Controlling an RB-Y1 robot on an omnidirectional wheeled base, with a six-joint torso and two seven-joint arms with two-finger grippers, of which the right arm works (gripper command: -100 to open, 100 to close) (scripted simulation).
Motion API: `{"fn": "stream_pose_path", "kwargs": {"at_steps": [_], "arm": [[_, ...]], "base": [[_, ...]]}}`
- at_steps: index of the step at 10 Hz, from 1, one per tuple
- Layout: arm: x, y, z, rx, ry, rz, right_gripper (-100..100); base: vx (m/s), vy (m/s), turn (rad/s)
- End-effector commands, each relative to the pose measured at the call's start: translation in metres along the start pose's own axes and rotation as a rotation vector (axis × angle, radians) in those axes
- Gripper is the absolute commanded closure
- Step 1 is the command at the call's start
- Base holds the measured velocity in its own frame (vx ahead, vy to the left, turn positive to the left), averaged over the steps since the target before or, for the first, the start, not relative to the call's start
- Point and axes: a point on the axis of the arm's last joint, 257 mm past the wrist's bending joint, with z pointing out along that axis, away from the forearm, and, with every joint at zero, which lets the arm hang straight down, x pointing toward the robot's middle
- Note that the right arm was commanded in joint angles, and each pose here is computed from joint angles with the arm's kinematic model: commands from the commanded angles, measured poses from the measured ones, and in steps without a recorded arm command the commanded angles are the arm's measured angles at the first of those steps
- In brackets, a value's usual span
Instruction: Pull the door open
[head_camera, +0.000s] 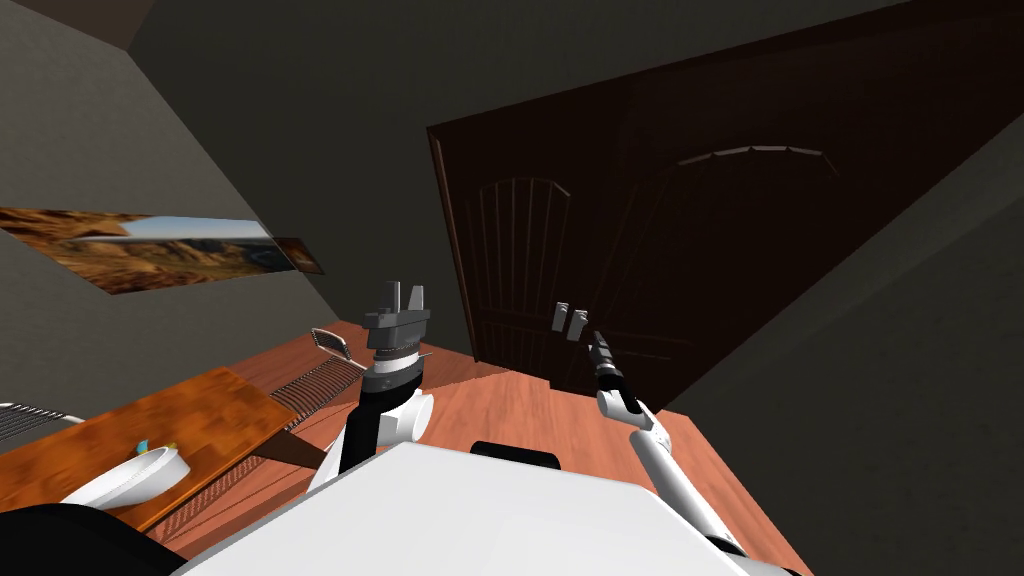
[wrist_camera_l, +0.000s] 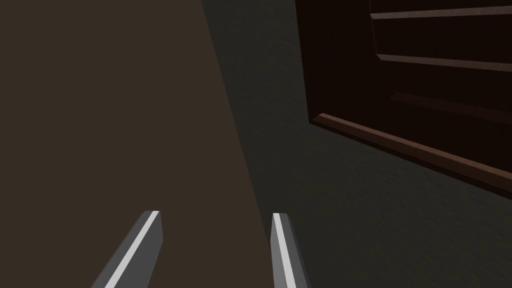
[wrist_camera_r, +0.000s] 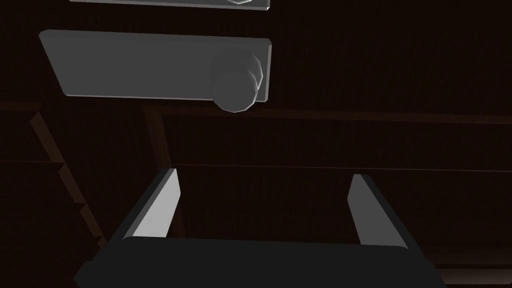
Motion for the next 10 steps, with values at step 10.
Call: {"fn": "stream_pose_path", "kwargs": {"at_steps": [10], "arm": [[-0.037, -0.031, -0.0005, 0.078, -0.061, 0.012, -100]], "base": [[0.053, -0.045, -0.008]]}}
